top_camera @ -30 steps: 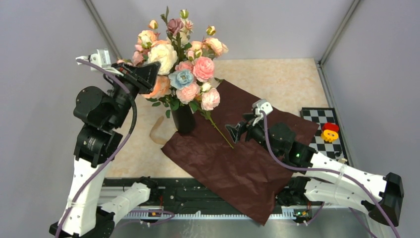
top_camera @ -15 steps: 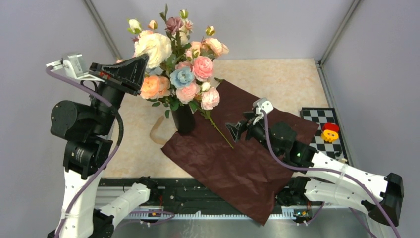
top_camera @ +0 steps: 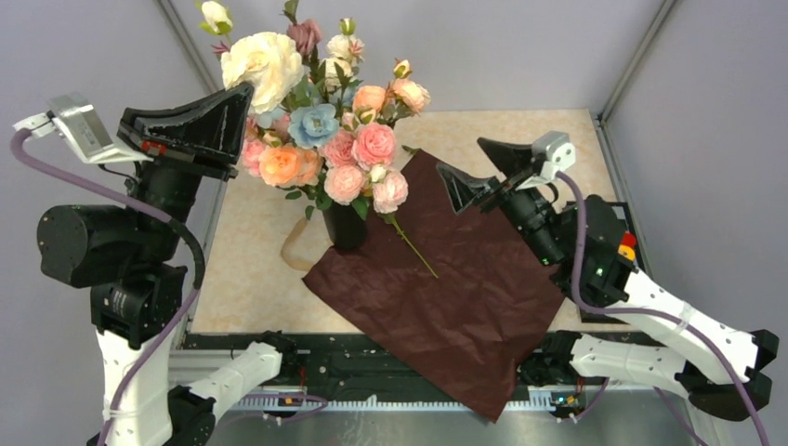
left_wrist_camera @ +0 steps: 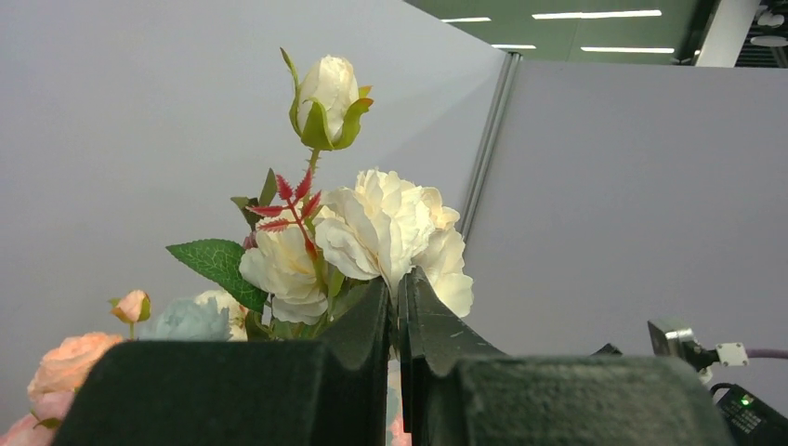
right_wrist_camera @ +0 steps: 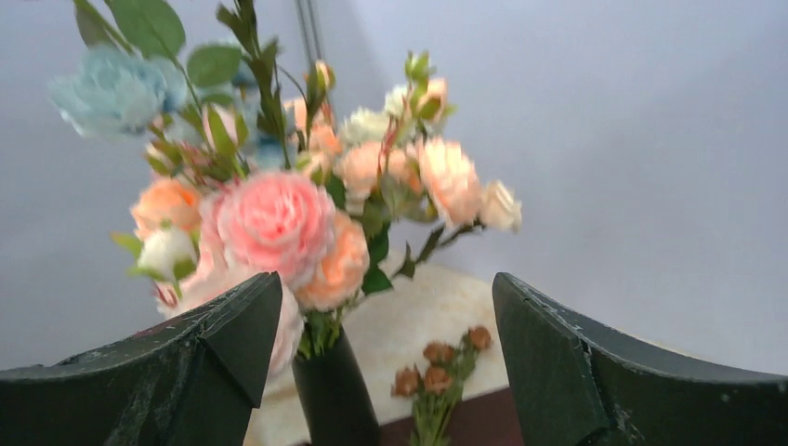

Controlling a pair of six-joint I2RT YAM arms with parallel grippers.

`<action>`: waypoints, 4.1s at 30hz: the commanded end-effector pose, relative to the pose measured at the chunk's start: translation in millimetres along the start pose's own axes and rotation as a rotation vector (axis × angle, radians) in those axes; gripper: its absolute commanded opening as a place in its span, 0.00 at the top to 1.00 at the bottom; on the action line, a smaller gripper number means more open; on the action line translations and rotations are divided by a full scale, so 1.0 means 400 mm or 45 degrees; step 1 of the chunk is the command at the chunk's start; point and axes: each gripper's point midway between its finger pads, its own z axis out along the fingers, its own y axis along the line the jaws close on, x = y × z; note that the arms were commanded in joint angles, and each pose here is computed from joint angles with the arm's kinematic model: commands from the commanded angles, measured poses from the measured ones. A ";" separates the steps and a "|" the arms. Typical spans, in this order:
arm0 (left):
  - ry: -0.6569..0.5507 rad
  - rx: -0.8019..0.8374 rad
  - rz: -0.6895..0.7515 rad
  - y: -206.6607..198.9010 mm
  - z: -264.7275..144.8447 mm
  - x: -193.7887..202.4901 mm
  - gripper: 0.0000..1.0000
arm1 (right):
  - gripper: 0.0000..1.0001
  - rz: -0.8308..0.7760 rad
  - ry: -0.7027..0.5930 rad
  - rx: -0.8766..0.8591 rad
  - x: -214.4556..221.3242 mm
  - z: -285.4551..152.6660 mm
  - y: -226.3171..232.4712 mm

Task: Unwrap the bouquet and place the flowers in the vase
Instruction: Pick up the fake flower from the vase, then place the fake flower in the vase, then pick up the fake flower from the wrapping paper.

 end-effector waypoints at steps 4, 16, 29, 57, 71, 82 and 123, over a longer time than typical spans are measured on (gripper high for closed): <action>-0.147 0.066 0.060 -0.042 -0.030 -0.091 0.93 | 0.15 -0.001 -0.171 -0.099 -0.146 0.037 0.046; -0.016 -0.072 0.030 0.028 -0.063 0.018 0.93 | 0.15 0.077 -0.027 -0.126 -0.016 0.054 0.073; 0.065 -0.166 0.062 0.071 -0.071 0.064 0.93 | 0.15 0.117 0.084 -0.137 0.106 0.061 0.090; 0.124 -0.246 0.106 0.120 -0.136 0.141 0.45 | 0.20 -0.003 0.581 0.018 0.725 0.005 0.043; 0.109 -0.232 0.181 0.108 -0.177 0.116 0.08 | 0.26 -0.078 0.816 0.056 0.969 0.115 -0.004; 0.148 -0.174 0.171 0.074 -0.192 0.103 0.02 | 0.28 -0.155 0.914 0.153 1.061 0.142 -0.058; 0.453 0.163 -0.077 -0.026 -0.041 0.222 0.06 | 1.00 0.152 0.384 0.702 0.558 -0.013 -0.255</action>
